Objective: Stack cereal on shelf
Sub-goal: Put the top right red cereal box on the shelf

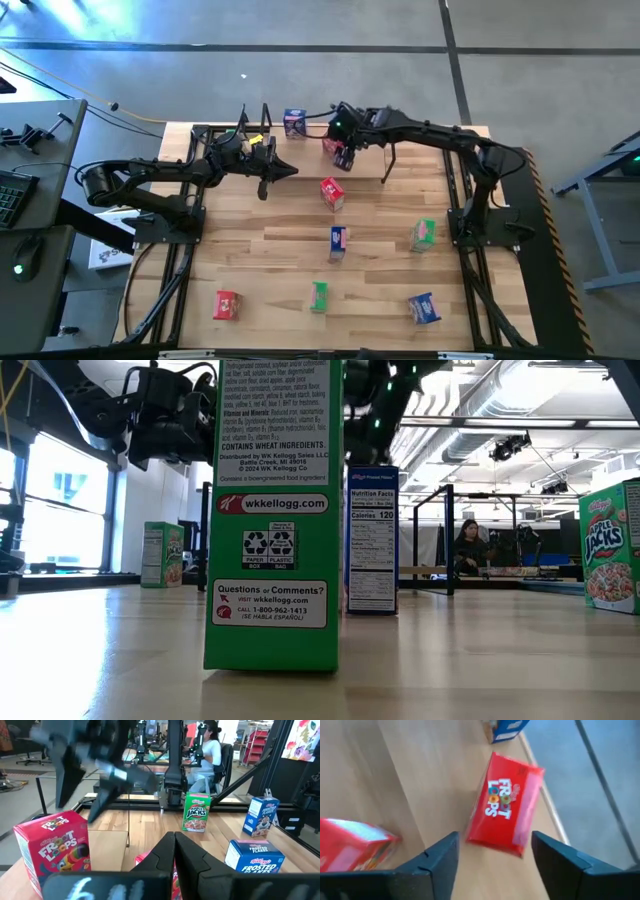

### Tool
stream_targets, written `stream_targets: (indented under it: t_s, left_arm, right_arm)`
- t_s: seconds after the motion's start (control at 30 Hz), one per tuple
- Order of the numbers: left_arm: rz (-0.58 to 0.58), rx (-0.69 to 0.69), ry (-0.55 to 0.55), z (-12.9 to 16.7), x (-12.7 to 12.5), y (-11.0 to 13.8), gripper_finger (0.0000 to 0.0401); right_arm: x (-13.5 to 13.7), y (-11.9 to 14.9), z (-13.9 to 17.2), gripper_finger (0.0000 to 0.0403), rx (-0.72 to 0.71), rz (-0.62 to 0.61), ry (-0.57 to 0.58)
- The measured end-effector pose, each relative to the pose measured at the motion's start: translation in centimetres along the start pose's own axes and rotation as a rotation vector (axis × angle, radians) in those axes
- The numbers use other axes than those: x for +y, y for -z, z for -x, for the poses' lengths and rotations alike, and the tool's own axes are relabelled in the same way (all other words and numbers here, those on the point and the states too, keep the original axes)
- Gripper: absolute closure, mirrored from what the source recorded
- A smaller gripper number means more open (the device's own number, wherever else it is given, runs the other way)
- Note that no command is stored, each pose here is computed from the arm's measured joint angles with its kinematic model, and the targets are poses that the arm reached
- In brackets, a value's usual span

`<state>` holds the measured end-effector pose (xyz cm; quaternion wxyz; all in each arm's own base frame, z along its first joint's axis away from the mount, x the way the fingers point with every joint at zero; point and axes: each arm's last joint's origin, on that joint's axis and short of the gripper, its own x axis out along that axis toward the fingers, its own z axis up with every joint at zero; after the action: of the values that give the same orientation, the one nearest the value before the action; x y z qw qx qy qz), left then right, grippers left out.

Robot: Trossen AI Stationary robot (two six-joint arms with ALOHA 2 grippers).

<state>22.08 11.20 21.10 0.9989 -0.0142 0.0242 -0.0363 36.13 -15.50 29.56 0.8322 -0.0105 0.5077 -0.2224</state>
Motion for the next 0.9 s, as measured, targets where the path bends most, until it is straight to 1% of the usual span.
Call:
stream_targets:
  t_s: [0.13, 0.23, 0.3, 0.37, 0.4, 0.43, 0.6, 0.73, 0.8, 0.9]
  left_arm:
    - [0.000, 0.001, 0.000, 0.0, 0.0, 0.0, 0.0398]
    - [0.000, 0.001, 0.000, 0.0, 0.0, 0.0, 0.0398]
    - [0.001, 0.001, 0.000, 0.0, 0.0, 0.0, 0.0398]
    - [0.002, 0.001, 0.000, 0.0, 0.0, 0.0, 0.0398]
    - [0.003, 0.001, 0.000, 0.0, 0.0, 0.0, 0.0398]
    - [0.010, 0.002, 0.001, 0.0, 0.0, 0.0, 0.0398]
    - [0.031, 0.036, 0.034, -0.8, -0.3, -0.7, 0.0398]
    - [0.004, 0.065, 0.052, -2.0, -1.1, -1.5, 0.0398]
    - [-0.006, 0.089, 0.039, -2.7, -1.3, -1.9, 0.0399]
    - [0.000, 0.130, 0.043, -3.9, -1.2, -2.4, 0.0399]
  right_arm:
    - [0.3, -0.5, 4.1, 0.0235, 0.008, 0.043, 0.054]
    - [0.4, 0.3, 6.7, 0.0292, -0.021, 0.065, 0.040]
    - [0.3, 1.4, 7.4, 0.0334, -0.063, 0.044, 0.011]
    - [0.4, 3.1, 7.0, 0.0376, -0.091, 0.010, 0.007]
    - [0.5, 4.0, 6.6, 0.0389, -0.121, -0.014, 0.008]
    - [0.7, 4.8, 6.2, 0.0395, -0.159, -0.029, 0.011]
    - [2.8, 9.4, 4.7, 0.0385, -0.434, -0.085, -0.036]
    - [4.2, 12.2, 4.2, 0.0399, -0.670, -0.104, -0.100]
    - [5.0, 13.2, 4.2, 0.0400, -0.751, -0.095, -0.122]
    - [5.8, 14.7, 4.3, 0.0399, -0.824, -0.064, -0.138]
